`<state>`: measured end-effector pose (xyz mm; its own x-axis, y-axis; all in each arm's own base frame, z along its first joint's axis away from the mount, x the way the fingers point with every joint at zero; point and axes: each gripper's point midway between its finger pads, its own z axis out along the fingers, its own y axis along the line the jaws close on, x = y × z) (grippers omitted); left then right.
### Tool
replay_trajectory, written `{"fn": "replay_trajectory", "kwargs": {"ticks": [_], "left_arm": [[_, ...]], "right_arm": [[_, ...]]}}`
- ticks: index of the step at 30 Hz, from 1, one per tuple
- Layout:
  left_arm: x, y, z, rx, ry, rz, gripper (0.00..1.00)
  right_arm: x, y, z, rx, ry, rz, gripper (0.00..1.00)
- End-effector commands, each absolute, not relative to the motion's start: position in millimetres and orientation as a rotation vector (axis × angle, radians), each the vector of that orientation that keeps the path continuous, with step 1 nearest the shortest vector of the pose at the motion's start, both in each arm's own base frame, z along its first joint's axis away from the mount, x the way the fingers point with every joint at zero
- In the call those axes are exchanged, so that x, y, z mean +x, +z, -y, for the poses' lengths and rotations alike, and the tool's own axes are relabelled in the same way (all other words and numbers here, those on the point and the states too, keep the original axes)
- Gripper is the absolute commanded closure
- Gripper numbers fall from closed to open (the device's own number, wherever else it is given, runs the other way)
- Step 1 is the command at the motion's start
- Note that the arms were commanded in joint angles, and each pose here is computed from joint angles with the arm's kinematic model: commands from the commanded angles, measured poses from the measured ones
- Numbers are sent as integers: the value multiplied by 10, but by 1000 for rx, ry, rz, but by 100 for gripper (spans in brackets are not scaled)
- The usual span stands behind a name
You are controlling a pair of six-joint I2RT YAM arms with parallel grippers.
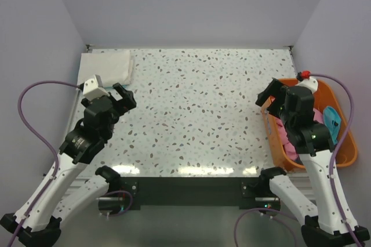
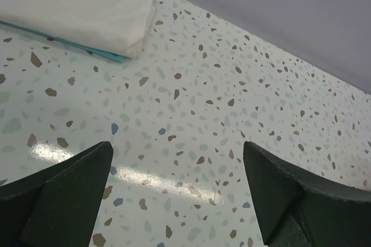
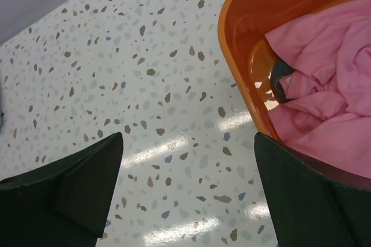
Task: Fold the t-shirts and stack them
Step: Grab the tshirt from the pile
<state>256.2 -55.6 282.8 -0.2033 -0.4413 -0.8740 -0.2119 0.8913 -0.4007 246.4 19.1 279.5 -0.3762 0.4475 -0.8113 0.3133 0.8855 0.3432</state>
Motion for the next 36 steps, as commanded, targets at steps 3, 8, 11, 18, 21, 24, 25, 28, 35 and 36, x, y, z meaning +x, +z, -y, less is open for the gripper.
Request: {"fn": "replay_trajectory", "kwargs": {"ticks": [3, 8, 11, 18, 21, 24, 25, 28, 35, 36], "left_arm": [[2613, 2837, 654, -475, -278, -1773, 0], [2678, 2745, 776, -424, -304, -1797, 0], [2710, 2684, 797, -411, -286, -1823, 0], [2769, 2544, 824, -399, -249, -1868, 0], [2778, 2515, 835, -394, -243, -1880, 0], [2787, 2506, 840, -393, -240, -1886, 0], [2781, 2500, 835, -389, -235, -1890, 0], [2774, 2509, 828, -391, -233, -1891, 0], [2783, 2492, 858, -385, -246, -1895, 0], [2785, 2478, 859, -385, -242, -1902, 0]], "right_arm": [[2425, 2963, -54, 542, 100, -1914, 1], [2497, 2789, -76, 420, 26, -2019, 2], [2614, 2712, 67, 507, -100, -2066, 1], [2732, 2613, 654, 768, -394, -2071, 1], [2723, 2423, 921, 887, -411, -2101, 1], [2681, 2155, 1155, 1007, -438, -2123, 1], [2633, 2079, 1273, 1060, -467, -2123, 1], [2533, 1788, 1495, 1178, -501, -2154, 1], [2377, 1293, 1690, 1320, -538, -2191, 7], [2363, 1268, 1729, 1338, -569, -2181, 9]]}}
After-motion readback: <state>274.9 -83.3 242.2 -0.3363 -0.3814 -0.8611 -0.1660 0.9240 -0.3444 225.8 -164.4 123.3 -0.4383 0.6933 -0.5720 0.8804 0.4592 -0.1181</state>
